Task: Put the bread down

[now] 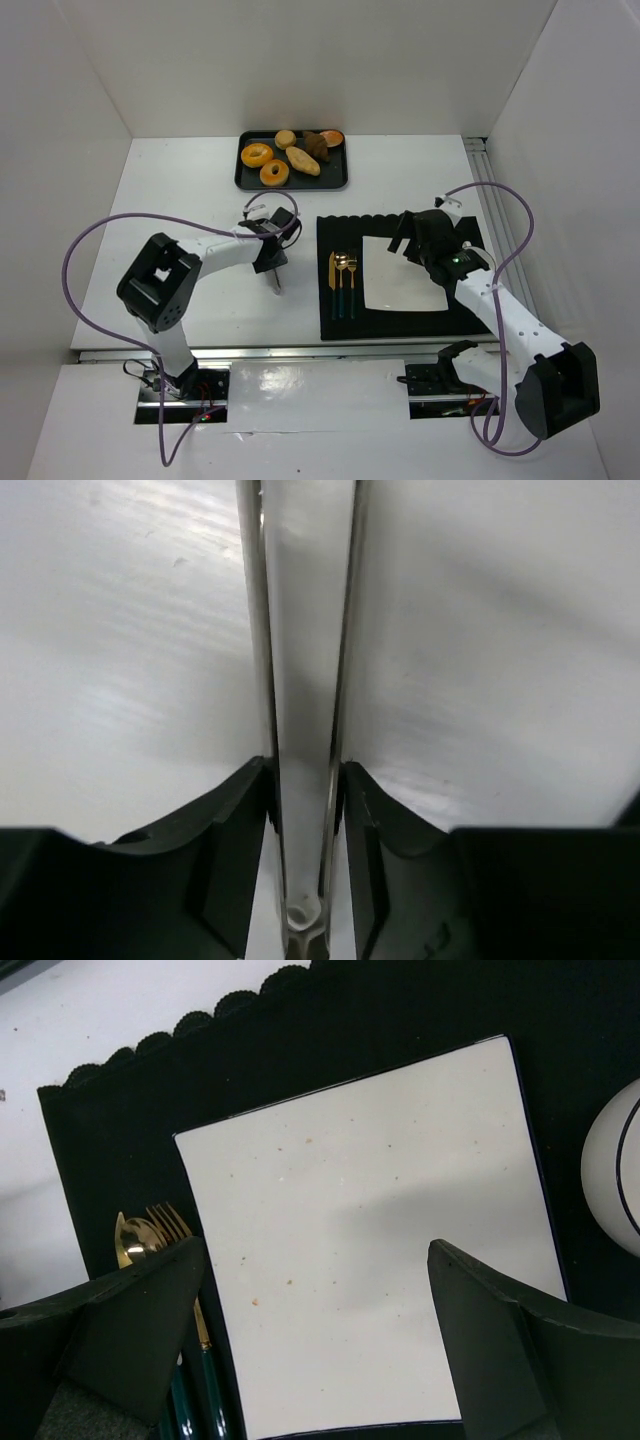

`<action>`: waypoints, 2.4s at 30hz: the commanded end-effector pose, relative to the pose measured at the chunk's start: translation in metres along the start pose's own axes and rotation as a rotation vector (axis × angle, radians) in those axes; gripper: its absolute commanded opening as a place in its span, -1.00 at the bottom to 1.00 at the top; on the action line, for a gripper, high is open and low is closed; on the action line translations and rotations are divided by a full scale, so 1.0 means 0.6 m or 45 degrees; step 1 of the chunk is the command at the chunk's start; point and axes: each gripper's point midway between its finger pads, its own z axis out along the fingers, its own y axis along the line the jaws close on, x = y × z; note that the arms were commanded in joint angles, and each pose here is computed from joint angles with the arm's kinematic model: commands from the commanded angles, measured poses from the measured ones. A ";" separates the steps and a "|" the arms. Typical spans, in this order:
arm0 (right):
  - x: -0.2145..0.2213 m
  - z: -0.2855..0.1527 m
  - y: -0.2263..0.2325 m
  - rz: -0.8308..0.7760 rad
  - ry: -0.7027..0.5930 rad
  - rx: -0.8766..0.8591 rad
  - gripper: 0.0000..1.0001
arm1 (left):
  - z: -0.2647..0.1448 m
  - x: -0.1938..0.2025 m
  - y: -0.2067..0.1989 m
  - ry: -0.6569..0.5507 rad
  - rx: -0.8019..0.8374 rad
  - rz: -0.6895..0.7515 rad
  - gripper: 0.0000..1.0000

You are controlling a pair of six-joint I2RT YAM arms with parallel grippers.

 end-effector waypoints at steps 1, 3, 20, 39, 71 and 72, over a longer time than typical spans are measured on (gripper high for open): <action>-0.020 0.000 0.016 0.038 -0.056 -0.055 1.00 | -0.034 -0.011 0.030 -0.038 -0.019 -0.046 -0.10; -0.020 0.003 0.018 0.049 -0.054 -0.054 1.00 | -0.067 -0.015 0.037 -0.052 0.011 -0.045 -0.36; -0.021 0.012 0.037 0.043 -0.042 -0.088 1.00 | -0.284 -0.155 0.031 -0.277 0.401 0.228 -0.43; -0.026 0.012 0.036 0.036 -0.059 -0.086 1.00 | -0.238 -0.389 -0.004 -0.307 0.499 0.147 -0.03; -0.014 0.055 0.040 -0.014 -0.001 -0.049 1.00 | -0.054 -0.361 -0.040 0.001 0.482 0.126 0.10; -0.014 0.055 0.040 -0.014 -0.001 -0.049 1.00 | -0.049 -0.360 -0.037 0.010 0.490 0.118 0.10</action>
